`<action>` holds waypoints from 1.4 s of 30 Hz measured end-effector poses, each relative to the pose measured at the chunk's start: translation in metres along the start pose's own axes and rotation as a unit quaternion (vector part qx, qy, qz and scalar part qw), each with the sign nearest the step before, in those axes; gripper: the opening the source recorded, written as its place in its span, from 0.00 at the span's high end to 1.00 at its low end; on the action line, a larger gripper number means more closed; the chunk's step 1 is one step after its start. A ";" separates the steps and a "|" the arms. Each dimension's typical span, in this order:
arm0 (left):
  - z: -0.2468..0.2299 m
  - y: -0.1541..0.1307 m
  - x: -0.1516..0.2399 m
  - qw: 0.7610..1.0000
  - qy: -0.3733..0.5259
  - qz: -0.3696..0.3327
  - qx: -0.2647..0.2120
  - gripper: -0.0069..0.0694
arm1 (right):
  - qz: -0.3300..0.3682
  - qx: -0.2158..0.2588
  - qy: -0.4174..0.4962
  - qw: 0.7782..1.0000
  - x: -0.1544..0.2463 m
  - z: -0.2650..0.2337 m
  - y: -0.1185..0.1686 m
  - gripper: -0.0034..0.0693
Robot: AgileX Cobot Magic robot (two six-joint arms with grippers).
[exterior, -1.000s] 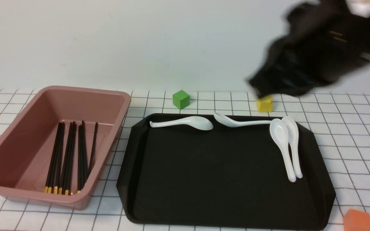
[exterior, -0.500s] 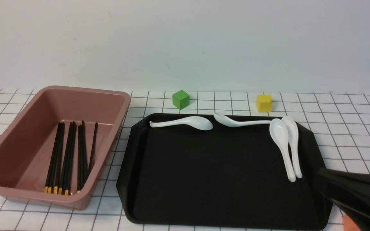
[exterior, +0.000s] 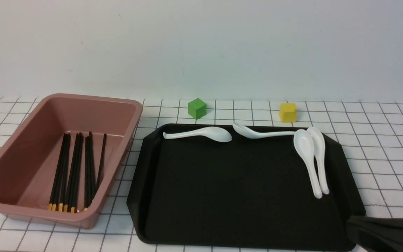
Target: On white black tablecloth take chopsticks from black tray and put them in box.
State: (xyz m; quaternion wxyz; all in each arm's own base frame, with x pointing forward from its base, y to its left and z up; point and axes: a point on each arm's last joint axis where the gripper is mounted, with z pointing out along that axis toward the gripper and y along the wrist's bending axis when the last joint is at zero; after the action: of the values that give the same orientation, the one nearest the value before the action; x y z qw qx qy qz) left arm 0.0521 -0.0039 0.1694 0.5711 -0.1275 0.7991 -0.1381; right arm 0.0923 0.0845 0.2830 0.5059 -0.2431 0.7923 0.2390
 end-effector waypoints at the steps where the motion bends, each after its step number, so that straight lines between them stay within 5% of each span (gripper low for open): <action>1: 0.000 0.000 0.000 1.000 0.000 0.000 0.000 0.60 | 0.000 0.000 0.003 1.000 0.001 0.000 0.000 0.94; 13: 0.000 0.000 0.000 1.000 0.000 0.000 0.000 0.60 | 0.003 -0.002 -0.055 0.998 0.013 -0.007 -0.003 0.93; 16: 0.000 0.000 0.000 1.000 0.000 0.000 0.000 0.60 | 0.012 0.025 -0.090 0.996 0.026 -0.016 -0.012 0.92; 28: 0.000 0.000 0.000 1.000 0.000 0.000 0.000 0.60 | 0.071 0.263 -0.177 0.946 0.107 -0.038 -0.049 0.90; 42: 0.000 0.000 0.000 1.000 0.000 0.000 0.000 0.60 | 0.111 0.304 -0.089 0.942 0.126 -0.038 -0.052 0.88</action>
State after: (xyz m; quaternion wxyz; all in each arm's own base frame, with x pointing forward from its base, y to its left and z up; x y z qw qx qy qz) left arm 0.0521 -0.0039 0.1694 0.5711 -0.1275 0.7991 -0.1381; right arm 0.0526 0.0030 0.1746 0.5946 0.0342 0.8009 0.0620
